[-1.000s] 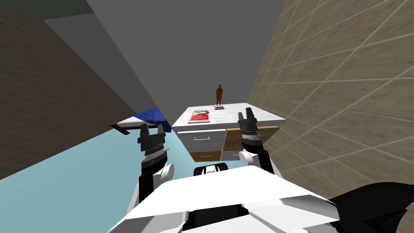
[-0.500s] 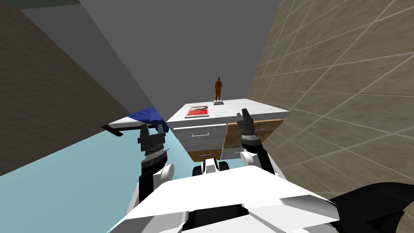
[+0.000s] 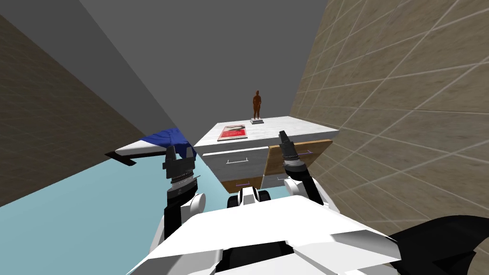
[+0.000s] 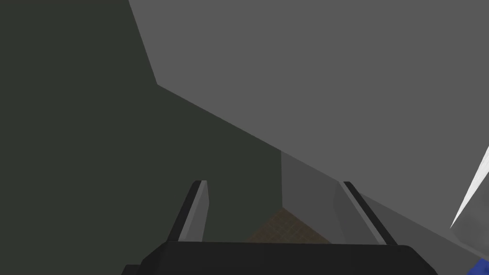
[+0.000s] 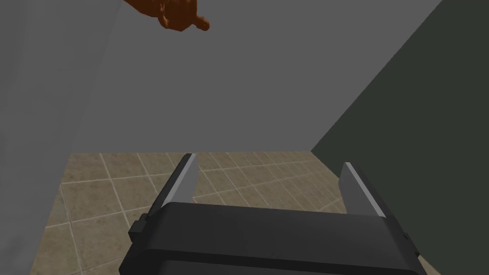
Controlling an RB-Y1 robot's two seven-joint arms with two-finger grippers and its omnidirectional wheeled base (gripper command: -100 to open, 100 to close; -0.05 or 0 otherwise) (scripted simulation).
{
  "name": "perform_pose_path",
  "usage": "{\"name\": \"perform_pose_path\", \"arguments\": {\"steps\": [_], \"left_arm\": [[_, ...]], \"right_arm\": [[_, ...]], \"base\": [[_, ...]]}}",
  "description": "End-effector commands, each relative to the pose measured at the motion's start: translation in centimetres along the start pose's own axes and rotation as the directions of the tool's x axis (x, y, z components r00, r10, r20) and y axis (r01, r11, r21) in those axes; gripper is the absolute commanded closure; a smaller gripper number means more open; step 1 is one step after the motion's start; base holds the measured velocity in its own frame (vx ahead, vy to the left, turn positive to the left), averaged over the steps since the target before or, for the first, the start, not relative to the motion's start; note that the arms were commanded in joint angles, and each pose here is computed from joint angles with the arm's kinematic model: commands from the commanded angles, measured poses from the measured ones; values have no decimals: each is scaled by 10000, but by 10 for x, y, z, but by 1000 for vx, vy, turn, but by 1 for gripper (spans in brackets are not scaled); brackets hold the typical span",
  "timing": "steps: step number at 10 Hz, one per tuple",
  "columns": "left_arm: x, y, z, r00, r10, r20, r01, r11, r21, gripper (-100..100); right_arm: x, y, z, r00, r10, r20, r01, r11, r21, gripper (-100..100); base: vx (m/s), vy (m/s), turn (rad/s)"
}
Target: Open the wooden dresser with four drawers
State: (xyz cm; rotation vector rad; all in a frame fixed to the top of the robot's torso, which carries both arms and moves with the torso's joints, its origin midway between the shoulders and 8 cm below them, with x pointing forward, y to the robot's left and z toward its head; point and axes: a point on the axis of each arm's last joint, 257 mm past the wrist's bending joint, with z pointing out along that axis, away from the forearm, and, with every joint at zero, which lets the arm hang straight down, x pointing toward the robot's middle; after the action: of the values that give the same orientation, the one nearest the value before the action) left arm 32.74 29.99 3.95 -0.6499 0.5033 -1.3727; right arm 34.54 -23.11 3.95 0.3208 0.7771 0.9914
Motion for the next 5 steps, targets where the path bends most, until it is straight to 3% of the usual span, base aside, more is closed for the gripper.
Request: {"name": "perform_pose_path", "arguments": {"steps": [1,5], "left_arm": [[0,0,0,10000,0,0,0,10000,-1,0],[0,0,0,10000,0,0,0,10000,-1,0]], "right_arm": [[6,-2,0,9957,-900,-224,898,9959,-89,-100],[17,-5,-2,9690,-2406,-569,2391,9705,-315,-100]], "base": [[26,31,-59],[29,40,-91]]}}
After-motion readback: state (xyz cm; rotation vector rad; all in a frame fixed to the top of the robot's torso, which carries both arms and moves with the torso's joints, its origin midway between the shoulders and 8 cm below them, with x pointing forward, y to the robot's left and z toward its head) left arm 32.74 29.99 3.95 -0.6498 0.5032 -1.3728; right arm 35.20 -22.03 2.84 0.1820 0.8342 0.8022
